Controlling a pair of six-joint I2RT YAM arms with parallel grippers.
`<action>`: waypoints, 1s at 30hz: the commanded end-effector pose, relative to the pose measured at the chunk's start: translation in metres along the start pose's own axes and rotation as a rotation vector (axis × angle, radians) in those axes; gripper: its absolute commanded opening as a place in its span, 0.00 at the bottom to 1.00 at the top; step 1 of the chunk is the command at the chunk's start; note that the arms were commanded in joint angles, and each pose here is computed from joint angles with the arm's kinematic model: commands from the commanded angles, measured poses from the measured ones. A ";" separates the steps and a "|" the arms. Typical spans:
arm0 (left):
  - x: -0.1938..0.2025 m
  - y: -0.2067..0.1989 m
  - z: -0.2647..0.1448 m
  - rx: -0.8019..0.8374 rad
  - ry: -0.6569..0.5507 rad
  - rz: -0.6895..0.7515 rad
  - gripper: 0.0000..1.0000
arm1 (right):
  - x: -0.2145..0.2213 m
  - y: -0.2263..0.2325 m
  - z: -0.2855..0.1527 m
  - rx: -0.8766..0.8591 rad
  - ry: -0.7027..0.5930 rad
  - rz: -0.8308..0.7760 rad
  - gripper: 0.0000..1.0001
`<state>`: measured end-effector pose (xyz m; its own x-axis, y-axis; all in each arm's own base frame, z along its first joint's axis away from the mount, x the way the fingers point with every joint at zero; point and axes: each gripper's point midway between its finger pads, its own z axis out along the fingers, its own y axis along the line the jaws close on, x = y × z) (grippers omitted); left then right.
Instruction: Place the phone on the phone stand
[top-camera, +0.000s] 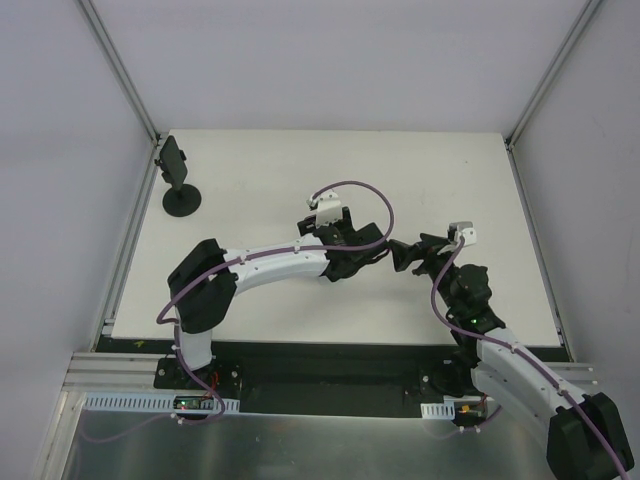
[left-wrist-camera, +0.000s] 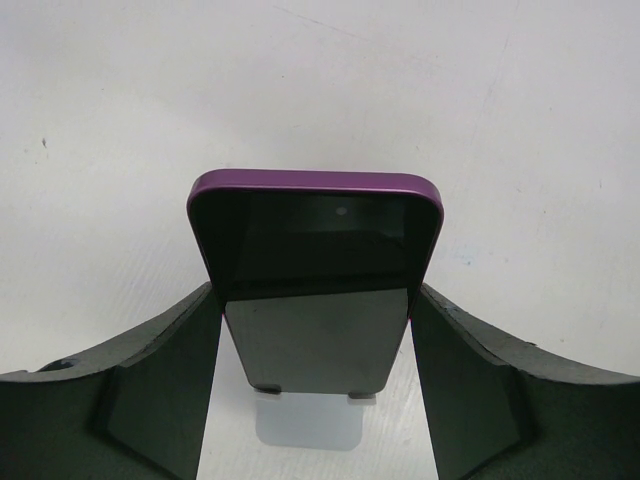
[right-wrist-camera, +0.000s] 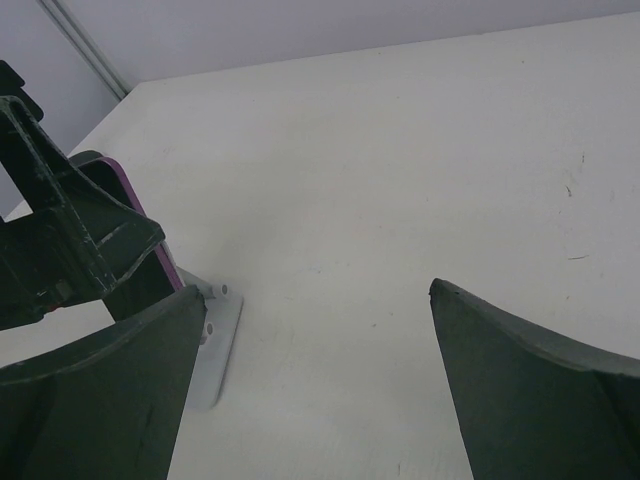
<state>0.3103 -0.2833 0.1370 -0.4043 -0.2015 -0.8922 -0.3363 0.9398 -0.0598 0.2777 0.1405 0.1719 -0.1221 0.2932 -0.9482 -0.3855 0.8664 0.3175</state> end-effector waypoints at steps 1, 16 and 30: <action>-0.003 0.002 0.003 -0.022 -0.061 0.001 0.00 | -0.018 0.002 0.001 -0.010 -0.078 0.021 0.96; 0.016 -0.001 -0.002 0.008 0.028 0.044 0.73 | -0.019 0.001 0.001 -0.012 -0.081 0.031 0.97; 0.014 0.003 -0.041 0.182 0.247 0.064 0.99 | -0.020 -0.001 0.001 -0.006 -0.082 0.036 0.97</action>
<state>0.2869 -0.2905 0.1104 -0.5617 -0.1596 -0.8118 -0.2470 0.9688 -0.0196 0.2797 0.1346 0.1704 -0.1201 0.3189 -0.9401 -0.3656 0.8662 0.3406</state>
